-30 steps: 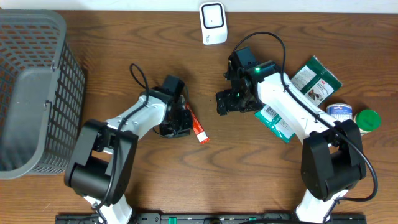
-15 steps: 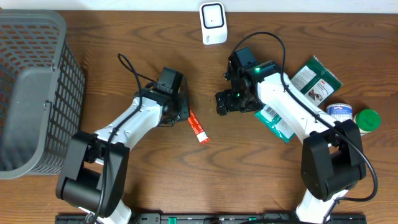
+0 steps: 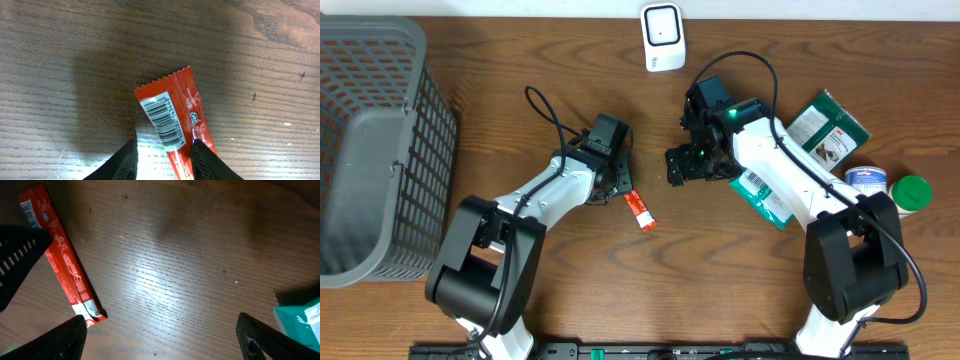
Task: Scan the item barcode
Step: 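Reach the left gripper to the red toothpaste box and grasp it, then bring the right gripper to the toothpaste box held by the left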
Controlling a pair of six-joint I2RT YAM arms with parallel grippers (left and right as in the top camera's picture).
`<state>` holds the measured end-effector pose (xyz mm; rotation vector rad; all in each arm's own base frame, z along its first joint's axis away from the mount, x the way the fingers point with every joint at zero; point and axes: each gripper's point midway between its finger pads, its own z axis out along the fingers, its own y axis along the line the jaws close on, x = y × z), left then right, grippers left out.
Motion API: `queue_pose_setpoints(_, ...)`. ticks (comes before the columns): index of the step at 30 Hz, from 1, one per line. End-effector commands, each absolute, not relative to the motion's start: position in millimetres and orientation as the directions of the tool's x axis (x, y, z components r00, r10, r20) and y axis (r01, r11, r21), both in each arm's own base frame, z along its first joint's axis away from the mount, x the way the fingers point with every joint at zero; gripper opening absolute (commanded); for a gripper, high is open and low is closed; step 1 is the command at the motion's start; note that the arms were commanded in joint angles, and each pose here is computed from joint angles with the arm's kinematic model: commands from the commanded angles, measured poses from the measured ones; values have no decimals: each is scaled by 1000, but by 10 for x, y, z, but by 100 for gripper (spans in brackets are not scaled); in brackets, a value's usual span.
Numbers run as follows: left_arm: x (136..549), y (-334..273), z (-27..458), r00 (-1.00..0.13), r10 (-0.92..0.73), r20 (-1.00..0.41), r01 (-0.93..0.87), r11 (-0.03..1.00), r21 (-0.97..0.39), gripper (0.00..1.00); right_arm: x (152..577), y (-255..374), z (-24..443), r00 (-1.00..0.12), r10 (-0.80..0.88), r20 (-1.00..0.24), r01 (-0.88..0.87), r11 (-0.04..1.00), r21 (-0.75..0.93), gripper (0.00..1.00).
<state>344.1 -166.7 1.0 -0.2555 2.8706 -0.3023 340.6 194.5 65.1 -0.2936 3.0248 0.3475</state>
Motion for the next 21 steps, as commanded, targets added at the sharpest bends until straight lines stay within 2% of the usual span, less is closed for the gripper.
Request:
queue_pose_setpoints(1, 3399, -1598, -176, -959, -203, -198, -171, 971, -170, 38, 3398, 1972, 669, -974, -194, -113, -215, 953, 213, 89)
queue_pose_setpoints(4, 3399, -1598, -177, -958, -209, -196, -177, 969, -171, 32, 3394, 1978, 670, -975, -195, -112, -215, 952, 217, 86)
queue_pose_setpoints(8, 3359, -1588, -190, -955, -239, -176, -210, 963, -171, 32, 3384, 1993, 670, -971, -209, -113, -229, 949, 216, 85)
queue_pose_setpoints(12, 3306, -1571, -228, -955, -249, -164, -222, 961, -164, 32, 3302, 2104, 668, -928, -349, -132, -370, 907, 201, 83)
queue_pose_setpoints(16, 3312, -1574, -227, -954, -248, -167, -221, 961, -165, 22, 3176, 2285, 667, -892, -430, -138, -450, 871, 196, 87)
queue_pose_setpoints(18, 3315, -1568, -227, -954, -248, -169, -222, 962, -162, 12, 3099, 2376, 659, -879, -456, -135, -475, 858, 196, 88)
queue_pose_setpoints(21, 3328, -1544, -227, -952, -250, -179, -224, 963, -151, 9, 2979, 2548, 603, -848, -508, -149, -529, 826, 195, 87)
